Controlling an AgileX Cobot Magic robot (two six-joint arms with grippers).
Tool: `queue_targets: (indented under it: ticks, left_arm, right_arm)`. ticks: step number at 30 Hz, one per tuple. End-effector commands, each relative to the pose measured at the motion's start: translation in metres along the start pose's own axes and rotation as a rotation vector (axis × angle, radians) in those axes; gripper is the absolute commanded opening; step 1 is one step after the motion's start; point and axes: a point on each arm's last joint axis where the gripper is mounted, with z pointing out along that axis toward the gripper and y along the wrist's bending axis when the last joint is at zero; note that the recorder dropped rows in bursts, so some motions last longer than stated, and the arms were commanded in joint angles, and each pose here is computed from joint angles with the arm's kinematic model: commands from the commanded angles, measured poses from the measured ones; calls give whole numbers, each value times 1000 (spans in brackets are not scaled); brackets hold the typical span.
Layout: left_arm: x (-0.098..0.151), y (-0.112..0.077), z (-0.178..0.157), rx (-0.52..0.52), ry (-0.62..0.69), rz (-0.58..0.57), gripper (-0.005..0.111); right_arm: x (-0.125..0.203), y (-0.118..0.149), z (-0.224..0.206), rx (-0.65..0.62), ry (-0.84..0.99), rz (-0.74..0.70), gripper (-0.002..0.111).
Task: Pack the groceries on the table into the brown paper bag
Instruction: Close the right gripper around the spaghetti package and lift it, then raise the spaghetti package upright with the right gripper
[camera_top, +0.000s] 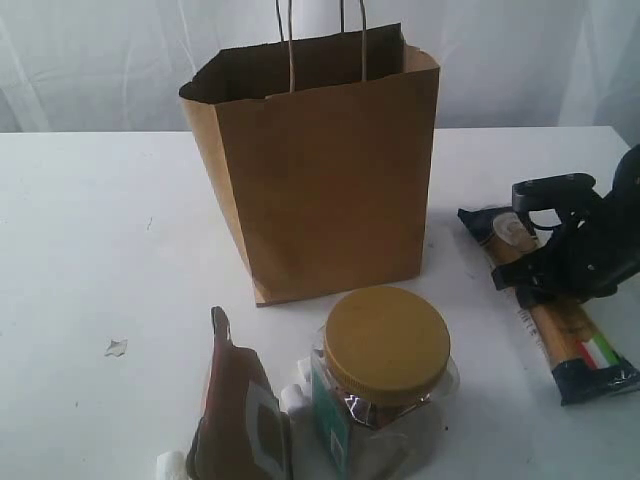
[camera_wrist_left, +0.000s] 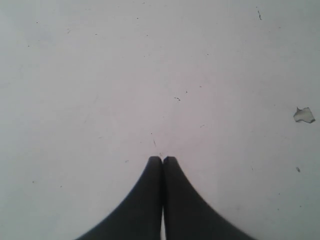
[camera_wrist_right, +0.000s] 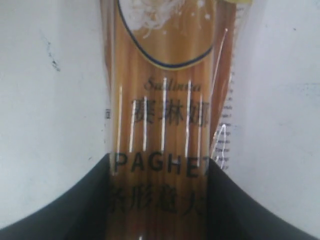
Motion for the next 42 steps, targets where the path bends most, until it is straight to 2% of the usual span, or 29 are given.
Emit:
queue_targets:
  ticks: [1,6,13,23,31,37,42]
  left_arm:
    - [1,0,0,1,0,-2,0]
    - [1,0,0,1,0,-2,0]
    - [1,0,0,1,0,-2,0]
    - [1,0,0,1,0,-2,0]
    - [1,0,0,1,0,-2,0]
    - [1,0,0,1,0,-2,0]
    - [1,0,0,1,0,-2,0]
  right_arm:
    - [4,2,-11,-14,33,6,0]
    - [-6,1,-40,6,-87,4,0]
    - [-2,-2,-44,2,-61,16,0]
    - [-7,-5,-88,21,-190,18,0]
    - [2,-6,-81,-30,-92,31,0]
    - [-11,-2,-98,-68,-207,31,0]
    - [-23,-14,-116,-80,-293,104,0]
